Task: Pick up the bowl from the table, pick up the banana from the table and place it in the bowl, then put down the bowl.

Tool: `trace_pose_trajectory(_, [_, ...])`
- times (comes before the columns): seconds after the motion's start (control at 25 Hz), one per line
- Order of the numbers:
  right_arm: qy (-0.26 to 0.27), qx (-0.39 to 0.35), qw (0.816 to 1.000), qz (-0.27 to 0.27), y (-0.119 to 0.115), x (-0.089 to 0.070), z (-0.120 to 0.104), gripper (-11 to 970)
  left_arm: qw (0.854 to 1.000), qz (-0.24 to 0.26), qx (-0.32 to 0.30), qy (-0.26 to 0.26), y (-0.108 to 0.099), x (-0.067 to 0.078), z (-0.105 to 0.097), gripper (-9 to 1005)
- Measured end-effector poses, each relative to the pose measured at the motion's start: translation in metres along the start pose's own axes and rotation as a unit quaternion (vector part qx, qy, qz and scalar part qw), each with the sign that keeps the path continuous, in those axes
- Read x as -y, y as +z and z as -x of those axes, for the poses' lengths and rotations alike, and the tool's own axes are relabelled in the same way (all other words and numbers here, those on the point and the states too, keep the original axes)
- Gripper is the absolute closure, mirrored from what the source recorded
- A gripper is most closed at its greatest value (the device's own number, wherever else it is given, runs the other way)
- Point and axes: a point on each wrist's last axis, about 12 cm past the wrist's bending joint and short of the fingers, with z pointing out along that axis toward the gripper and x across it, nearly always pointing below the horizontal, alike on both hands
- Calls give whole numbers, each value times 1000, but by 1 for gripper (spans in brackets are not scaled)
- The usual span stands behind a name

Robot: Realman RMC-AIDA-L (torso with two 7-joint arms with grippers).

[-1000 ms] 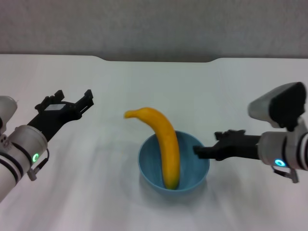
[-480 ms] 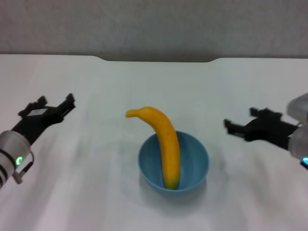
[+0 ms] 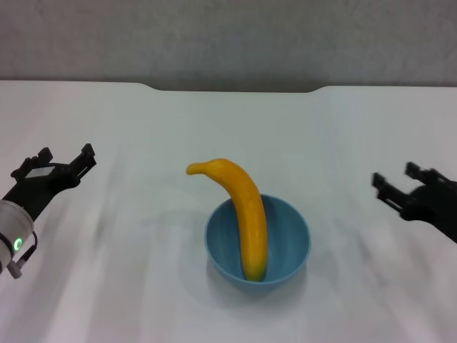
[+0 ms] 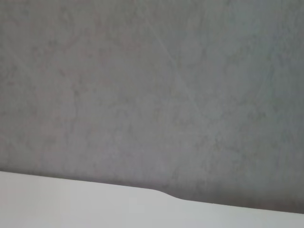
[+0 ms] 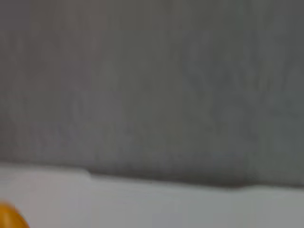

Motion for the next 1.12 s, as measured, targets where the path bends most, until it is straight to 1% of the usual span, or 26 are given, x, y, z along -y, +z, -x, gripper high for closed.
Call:
trace_pose_trajectory(0.04, [10,25,1000,-3,-8,4,-5,210,1000,0,-1,3,0,0,0,130])
trace_pose_trajectory(0.12, [36,64,997,-19,-21,10,-14,212,1000,1,-4,9,0,0,-2,133])
trace_pose_trajectory(0.2, [63,83,993,-46,-32,15,-23,214,1000,2,-7,19,-1,0,-5,136])
trace_pose_trajectory(0.28, [81,80,991,-70,-38,19,-32,215,999,3,-10,34,-2,-1,-7,140])
trace_pose_trajectory(0.44, [90,56,990,-90,-41,23,-41,219,998,6,-13,53,-3,-2,-10,146])
trace_pose_trajectory(0.6, [92,42,989,-104,-43,26,-45,217,997,6,-16,72,-2,-2,-11,153])
trace_pose_trajectory(0.68, [98,28,987,-121,-42,30,-48,216,996,16,-17,84,-3,-6,-11,156])
trace_pose_trajectory(0.8, [103,19,986,-131,-37,32,-49,215,996,40,-6,76,-7,-15,-11,161])
trace_pose_trajectory(0.92, [91,15,988,-120,-34,29,-48,213,996,59,0,62,-11,-24,-13,166])
trace_pose_trajectory(1.0, [84,9,990,-114,-33,27,-49,218,996,63,-4,61,-11,-26,-15,169])
trace_pose_trajectory(1.12, [75,0,992,-105,-33,24,-52,309,996,67,-8,60,-14,-28,-18,174])
